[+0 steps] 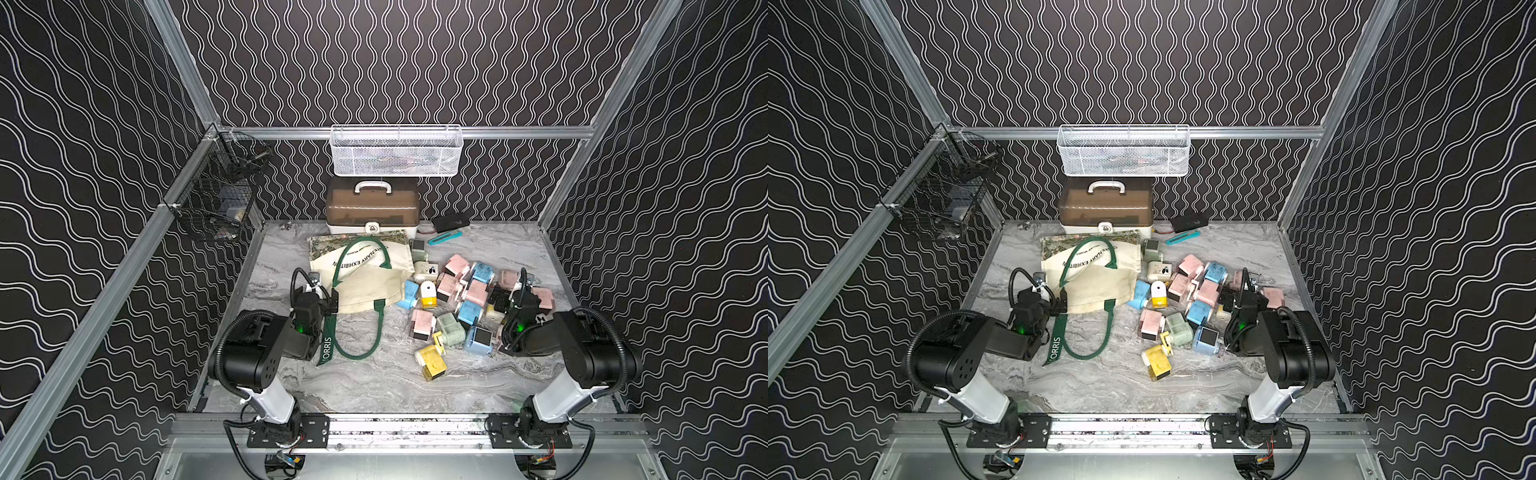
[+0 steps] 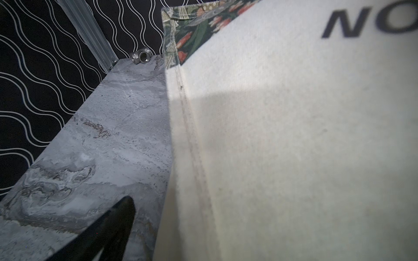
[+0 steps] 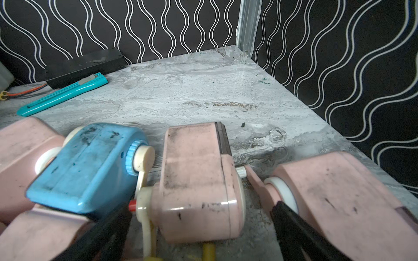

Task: Take out the pencil sharpeners from the tote bags
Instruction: Reset both arms

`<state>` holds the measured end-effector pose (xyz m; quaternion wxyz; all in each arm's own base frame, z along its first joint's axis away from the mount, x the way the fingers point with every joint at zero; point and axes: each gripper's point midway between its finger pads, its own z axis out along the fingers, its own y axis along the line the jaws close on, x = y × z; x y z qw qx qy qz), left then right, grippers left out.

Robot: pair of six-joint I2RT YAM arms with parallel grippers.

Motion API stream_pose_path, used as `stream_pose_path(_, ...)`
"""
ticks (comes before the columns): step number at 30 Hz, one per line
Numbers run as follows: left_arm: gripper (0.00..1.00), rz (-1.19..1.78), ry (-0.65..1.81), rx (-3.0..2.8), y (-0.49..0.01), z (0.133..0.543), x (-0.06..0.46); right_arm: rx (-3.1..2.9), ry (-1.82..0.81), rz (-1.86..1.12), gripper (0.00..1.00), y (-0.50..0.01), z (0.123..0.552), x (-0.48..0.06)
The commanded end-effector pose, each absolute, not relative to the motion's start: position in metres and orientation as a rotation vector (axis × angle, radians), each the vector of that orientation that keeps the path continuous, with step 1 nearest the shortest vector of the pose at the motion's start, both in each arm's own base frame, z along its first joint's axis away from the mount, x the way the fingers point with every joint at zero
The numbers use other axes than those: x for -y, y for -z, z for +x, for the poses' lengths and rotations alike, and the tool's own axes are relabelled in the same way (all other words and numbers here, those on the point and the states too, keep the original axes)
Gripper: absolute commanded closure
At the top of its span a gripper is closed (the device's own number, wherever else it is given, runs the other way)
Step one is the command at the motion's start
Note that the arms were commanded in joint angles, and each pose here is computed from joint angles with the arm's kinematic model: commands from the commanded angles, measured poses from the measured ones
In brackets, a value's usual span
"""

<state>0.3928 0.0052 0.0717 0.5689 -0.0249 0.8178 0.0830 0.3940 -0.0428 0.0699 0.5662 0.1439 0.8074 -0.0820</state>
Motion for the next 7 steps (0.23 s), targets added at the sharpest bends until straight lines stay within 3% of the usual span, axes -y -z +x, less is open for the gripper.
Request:
stream_pose_path(1, 0.01, -0.063, -0.181, -1.888, -0.0798, 0.3965, -0.0041, -1.919, 0.08, 0.345, 0.0, -0.0714, 0.4019, 0.0428)
stream_pose_path(7, 0.01, -0.065, -0.181, -1.889, -0.0797, 0.3962, -0.0043, -1.907, 0.083, 0.32, 0.0, -0.0734, 0.4005, 0.041)
